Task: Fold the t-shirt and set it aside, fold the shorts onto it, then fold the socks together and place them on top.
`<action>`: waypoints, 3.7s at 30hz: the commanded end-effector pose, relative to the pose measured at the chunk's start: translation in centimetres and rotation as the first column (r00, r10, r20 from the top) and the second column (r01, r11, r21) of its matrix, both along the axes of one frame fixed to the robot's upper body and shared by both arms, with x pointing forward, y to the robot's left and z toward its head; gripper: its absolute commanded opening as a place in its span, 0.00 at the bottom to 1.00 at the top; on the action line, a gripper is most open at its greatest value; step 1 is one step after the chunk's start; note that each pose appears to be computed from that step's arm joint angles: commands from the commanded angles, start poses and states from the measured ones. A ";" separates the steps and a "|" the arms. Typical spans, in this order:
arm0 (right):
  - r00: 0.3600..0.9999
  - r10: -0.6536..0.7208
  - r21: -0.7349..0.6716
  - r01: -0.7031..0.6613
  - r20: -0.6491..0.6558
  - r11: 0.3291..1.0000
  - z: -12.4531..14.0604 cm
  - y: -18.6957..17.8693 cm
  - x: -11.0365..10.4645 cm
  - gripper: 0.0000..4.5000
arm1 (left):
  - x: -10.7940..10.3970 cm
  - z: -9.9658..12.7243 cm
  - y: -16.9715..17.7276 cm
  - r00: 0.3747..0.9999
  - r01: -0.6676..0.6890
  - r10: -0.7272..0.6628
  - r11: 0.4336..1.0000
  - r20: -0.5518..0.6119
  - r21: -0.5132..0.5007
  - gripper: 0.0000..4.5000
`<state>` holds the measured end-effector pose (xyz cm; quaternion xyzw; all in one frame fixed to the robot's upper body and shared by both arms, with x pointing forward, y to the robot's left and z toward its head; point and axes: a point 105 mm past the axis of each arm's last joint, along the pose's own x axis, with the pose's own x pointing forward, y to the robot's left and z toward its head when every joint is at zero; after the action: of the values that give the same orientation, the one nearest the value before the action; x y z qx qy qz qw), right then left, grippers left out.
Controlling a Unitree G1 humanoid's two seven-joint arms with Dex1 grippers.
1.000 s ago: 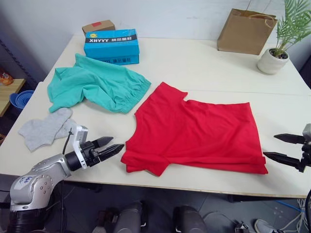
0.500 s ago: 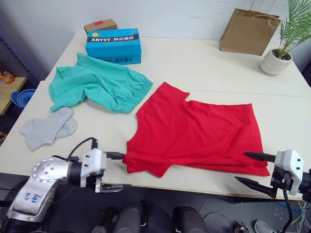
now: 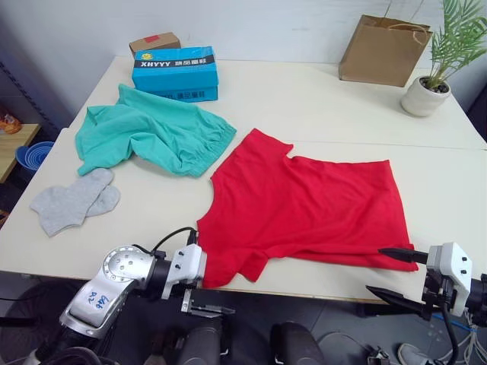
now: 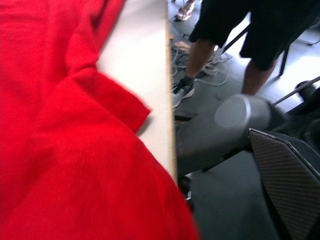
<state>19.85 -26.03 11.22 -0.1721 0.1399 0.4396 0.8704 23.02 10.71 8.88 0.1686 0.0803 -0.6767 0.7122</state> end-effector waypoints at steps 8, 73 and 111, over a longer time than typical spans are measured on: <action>0.999 -0.001 0.021 0.001 0.036 1.000 0.6 0.6 0.2 0.99 | 5.5 2.7 2.2 0.944 -0.326 0.328 0.918 -0.028 -0.226 0.99; 0.979 0.102 0.034 -0.110 0.177 0.993 0.4 3.0 -0.4 0.99 | 5.5 2.0 -1.4 0.965 -0.119 0.160 0.973 0.208 -0.196 0.99; 0.984 0.071 0.062 -0.082 0.164 0.995 0.9 3.7 -0.1 1.00 | 5.9 2.1 -2.7 0.874 0.114 -0.114 0.993 0.473 0.030 0.60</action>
<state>19.88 -22.60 11.18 -0.1740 0.0629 0.4595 0.8687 28.84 8.28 10.25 0.3428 -0.0908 -0.6569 0.6654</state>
